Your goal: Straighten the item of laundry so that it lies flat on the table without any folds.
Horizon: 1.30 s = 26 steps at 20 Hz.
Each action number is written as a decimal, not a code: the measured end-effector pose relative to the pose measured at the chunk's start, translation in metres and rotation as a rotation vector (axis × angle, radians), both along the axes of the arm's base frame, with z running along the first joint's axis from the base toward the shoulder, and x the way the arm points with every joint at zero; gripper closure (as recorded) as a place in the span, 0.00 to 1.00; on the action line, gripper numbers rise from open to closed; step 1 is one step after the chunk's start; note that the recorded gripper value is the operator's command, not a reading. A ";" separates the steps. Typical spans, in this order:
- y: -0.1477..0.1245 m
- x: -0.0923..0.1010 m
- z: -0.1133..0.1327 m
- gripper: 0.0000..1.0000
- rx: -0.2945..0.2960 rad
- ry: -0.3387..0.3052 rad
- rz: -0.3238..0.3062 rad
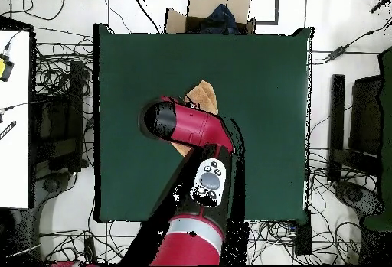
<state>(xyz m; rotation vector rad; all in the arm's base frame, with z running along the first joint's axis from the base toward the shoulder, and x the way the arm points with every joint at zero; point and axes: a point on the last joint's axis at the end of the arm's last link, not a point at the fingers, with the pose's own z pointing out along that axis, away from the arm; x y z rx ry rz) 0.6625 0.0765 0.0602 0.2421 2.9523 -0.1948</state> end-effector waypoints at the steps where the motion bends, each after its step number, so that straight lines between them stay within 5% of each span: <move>1: 0.000 -0.001 -0.002 0.00 -0.001 0.002 0.000; 11: -0.006 -0.009 -0.042 0.00 -0.010 -0.001 -0.002; 26: -0.007 -0.022 -0.113 0.00 0.084 0.044 -0.047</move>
